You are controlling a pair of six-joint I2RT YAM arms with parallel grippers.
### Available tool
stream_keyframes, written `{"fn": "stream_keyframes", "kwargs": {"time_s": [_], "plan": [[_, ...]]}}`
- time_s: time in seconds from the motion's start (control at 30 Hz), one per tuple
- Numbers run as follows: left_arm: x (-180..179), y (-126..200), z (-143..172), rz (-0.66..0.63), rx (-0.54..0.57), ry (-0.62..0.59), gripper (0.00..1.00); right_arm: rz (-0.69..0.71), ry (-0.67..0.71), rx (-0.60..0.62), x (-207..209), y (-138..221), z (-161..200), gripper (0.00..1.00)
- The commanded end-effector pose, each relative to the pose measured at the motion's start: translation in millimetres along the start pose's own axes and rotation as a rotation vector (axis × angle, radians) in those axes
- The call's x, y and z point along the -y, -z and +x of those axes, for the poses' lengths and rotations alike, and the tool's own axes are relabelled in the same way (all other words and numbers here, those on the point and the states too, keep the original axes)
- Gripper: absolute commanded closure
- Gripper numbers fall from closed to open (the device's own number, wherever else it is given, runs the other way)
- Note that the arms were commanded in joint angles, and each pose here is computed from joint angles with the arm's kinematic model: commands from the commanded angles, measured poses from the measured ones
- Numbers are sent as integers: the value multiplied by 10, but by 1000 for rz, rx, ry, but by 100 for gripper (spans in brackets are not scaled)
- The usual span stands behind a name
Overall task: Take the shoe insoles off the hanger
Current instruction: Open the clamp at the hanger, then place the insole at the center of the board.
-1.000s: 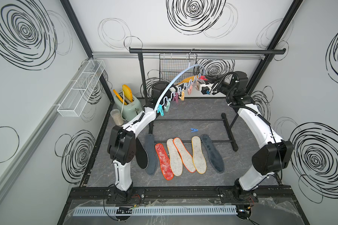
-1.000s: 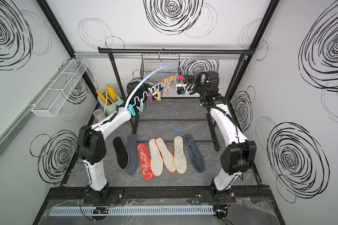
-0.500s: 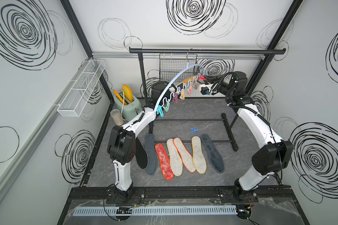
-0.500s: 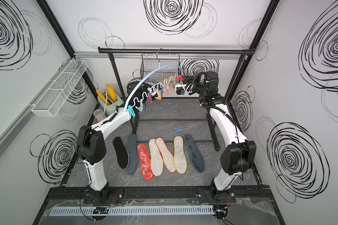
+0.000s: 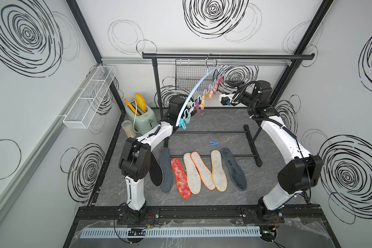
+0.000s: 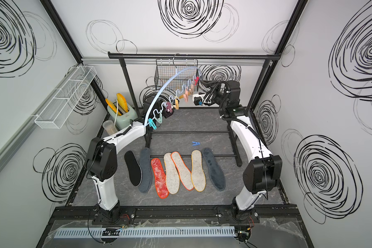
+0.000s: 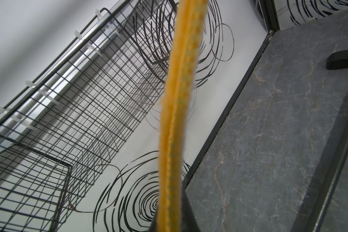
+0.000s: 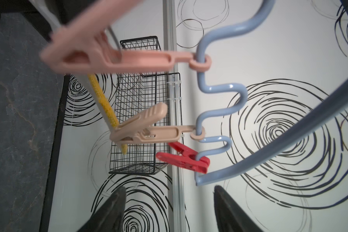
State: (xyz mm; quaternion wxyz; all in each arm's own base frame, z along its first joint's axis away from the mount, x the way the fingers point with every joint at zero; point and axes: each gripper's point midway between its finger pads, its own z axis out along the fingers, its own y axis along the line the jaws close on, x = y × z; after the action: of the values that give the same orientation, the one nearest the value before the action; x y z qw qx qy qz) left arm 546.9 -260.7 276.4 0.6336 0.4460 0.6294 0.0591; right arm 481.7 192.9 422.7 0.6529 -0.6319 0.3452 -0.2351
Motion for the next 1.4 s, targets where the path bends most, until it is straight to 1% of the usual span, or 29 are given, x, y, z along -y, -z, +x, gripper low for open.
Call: {"fn": "stream_keyframes", "kwargs": {"time_s": [0.0,0.03,0.13,0.2,0.3,0.4,0.5,0.53,0.57,0.6,0.7,0.73,0.77,0.87,0.9,0.97,1.07,1.1,1.2,1.27,1.37], "plan": [[-47,17,-93,-26,32,23,100,83,18,29,270,116,-164,3],[-46,27,-98,-24,31,36,100,104,5,21,301,133,-156,1],[-13,75,-66,-14,19,95,100,172,-33,4,396,232,-129,1],[14,141,-52,-11,19,164,100,214,-82,10,452,332,-139,1],[162,275,15,14,16,278,100,306,-196,33,546,573,-162,1],[327,457,51,31,19,420,100,414,-371,32,615,866,-148,1],[519,656,73,70,6,585,100,507,-625,25,604,1172,-119,1],[592,729,101,86,-7,659,100,544,-724,9,589,1280,-75,1],[673,809,122,108,-17,736,100,564,-830,6,534,1375,-62,1],[768,877,138,140,-21,799,100,571,-905,5,475,1452,-61,1],[1041,1090,197,207,-45,1000,100,584,-1095,4,194,1657,-81,1],[1161,1153,243,229,-69,1071,100,609,-1184,2,122,1733,-57,1],[1295,1213,286,261,-90,1167,100,622,-1261,-8,52,1802,-41,1],[1779,1329,367,380,-168,1395,100,654,-1459,-42,-160,1965,6,1],[1949,1346,337,435,-196,1437,100,660,-1508,-52,-225,2006,15,1],[2314,1382,177,550,-235,1467,99,669,-1576,-70,-377,2084,23,1],[2690,1413,-65,623,-268,1465,99,690,-1619,-99,-510,2200,33,1],[2733,1403,-185,634,-235,1474,99,690,-1618,-108,-542,2226,28,1],[2972,1396,-596,741,-184,1489,100,706,-1593,-128,-580,2329,9,1],[3144,1361,-821,786,-170,1505,100,720,-1587,-139,-597,2384,5,1],[3396,1265,-1067,860,-162,1540,98,751,-1585,-170,-600,2456,37,1]]}}
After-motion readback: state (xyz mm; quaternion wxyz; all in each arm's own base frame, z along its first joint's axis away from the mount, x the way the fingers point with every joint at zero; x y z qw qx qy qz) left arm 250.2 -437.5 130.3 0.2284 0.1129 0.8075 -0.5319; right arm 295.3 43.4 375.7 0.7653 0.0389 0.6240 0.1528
